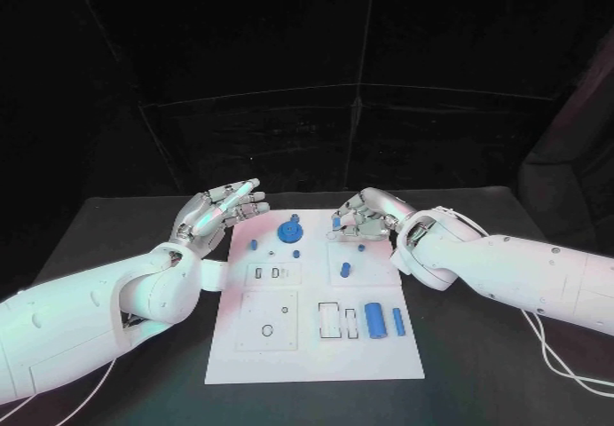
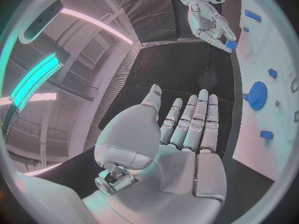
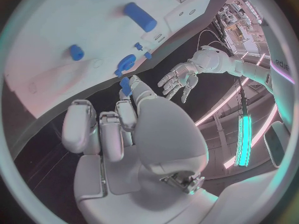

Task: Assemble the parts on the task board

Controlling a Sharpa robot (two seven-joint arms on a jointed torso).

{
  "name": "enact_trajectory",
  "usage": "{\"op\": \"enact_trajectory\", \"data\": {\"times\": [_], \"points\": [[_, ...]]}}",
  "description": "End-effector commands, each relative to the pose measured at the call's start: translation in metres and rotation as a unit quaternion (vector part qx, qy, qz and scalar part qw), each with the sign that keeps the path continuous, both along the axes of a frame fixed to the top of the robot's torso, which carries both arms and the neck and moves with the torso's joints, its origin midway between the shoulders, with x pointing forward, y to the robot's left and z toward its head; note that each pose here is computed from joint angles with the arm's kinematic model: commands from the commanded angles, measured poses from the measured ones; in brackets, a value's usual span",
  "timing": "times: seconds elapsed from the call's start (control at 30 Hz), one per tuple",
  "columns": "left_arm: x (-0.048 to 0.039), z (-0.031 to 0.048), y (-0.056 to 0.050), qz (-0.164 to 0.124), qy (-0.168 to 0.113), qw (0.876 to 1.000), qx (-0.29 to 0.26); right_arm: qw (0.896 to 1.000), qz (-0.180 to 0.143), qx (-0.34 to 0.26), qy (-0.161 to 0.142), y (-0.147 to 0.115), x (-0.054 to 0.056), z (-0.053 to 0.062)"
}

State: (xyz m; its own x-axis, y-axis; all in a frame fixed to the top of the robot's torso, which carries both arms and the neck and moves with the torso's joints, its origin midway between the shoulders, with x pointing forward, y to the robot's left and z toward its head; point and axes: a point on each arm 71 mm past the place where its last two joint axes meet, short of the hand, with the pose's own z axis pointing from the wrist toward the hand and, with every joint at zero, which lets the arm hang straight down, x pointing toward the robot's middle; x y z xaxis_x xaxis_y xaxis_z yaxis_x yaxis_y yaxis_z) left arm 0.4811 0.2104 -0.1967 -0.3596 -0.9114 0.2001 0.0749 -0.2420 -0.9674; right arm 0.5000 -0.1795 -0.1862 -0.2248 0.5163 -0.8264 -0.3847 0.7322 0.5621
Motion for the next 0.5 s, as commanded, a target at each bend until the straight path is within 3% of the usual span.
{"op": "enact_trajectory", "data": {"times": [0.03,0.23,0.5], "points": [[0.0005,0.0021,-0.002,-0.003,-0.003,1.0,-0.005,0.999,0.001,-0.045,-0.009,0.018,0.0,0.001],[0.0017,0.0028,-0.002,0.001,-0.004,1.0,-0.005,0.996,0.045,-0.078,-0.004,0.066,-0.004,-0.004],[0.0033,0.0032,-0.002,0.005,-0.006,1.0,-0.004,0.993,0.058,-0.103,-0.005,0.095,-0.009,-0.011]]}}
